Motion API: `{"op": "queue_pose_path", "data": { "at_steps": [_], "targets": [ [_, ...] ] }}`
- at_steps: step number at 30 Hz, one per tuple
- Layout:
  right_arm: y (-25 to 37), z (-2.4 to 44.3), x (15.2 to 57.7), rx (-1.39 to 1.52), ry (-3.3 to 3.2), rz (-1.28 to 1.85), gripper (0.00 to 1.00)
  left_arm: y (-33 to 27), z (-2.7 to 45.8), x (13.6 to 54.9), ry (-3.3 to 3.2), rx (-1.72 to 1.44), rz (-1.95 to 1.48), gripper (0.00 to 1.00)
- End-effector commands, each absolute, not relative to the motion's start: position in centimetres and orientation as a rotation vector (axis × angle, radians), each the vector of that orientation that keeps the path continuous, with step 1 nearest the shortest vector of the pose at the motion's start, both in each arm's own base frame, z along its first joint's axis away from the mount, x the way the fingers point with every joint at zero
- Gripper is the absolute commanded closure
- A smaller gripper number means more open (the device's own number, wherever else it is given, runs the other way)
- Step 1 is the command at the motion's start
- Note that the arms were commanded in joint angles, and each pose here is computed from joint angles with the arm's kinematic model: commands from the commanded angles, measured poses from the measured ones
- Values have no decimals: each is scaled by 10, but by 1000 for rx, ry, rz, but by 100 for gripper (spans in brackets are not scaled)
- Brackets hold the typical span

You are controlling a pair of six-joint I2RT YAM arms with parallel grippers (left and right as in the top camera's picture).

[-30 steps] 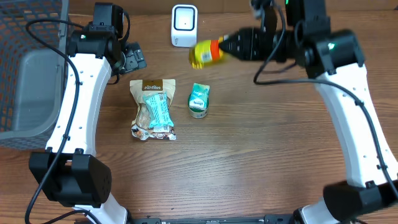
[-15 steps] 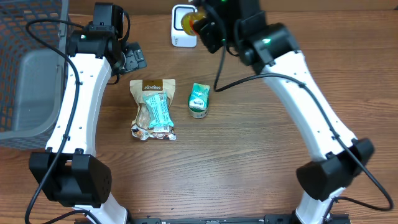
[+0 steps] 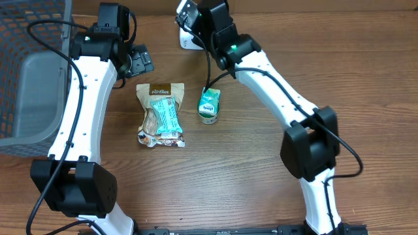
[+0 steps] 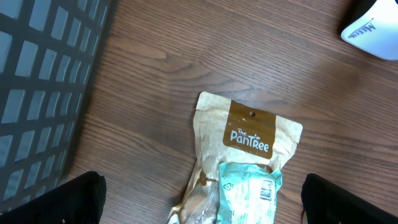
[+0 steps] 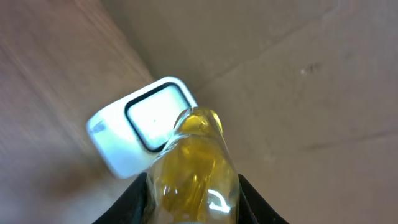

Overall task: Scan the item barcode
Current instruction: 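Carry the yellow bottle to the scanner and hold it under it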

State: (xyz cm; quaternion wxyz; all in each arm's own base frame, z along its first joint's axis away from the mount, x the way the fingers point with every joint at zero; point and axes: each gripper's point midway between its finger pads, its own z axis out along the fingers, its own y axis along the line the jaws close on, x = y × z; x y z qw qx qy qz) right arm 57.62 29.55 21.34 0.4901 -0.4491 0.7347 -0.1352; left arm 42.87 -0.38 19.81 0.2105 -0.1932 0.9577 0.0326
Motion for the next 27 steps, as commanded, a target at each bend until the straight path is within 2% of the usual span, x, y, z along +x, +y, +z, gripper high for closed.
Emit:
{"op": "queue_pose_path", "data": {
  "at_steps": [1,14,27],
  "targets": [
    [298,234,594,-1066,1671,-407,96,-7,208,430,2642,-510,82,1],
    [309,217,627,-1021,1527,-453,96,-7,208,430,2642,-510,82,0],
    [323,220,628,-1036,1462,-388,96,-7,208,430,2642,-510,82,0]
  ]
}}
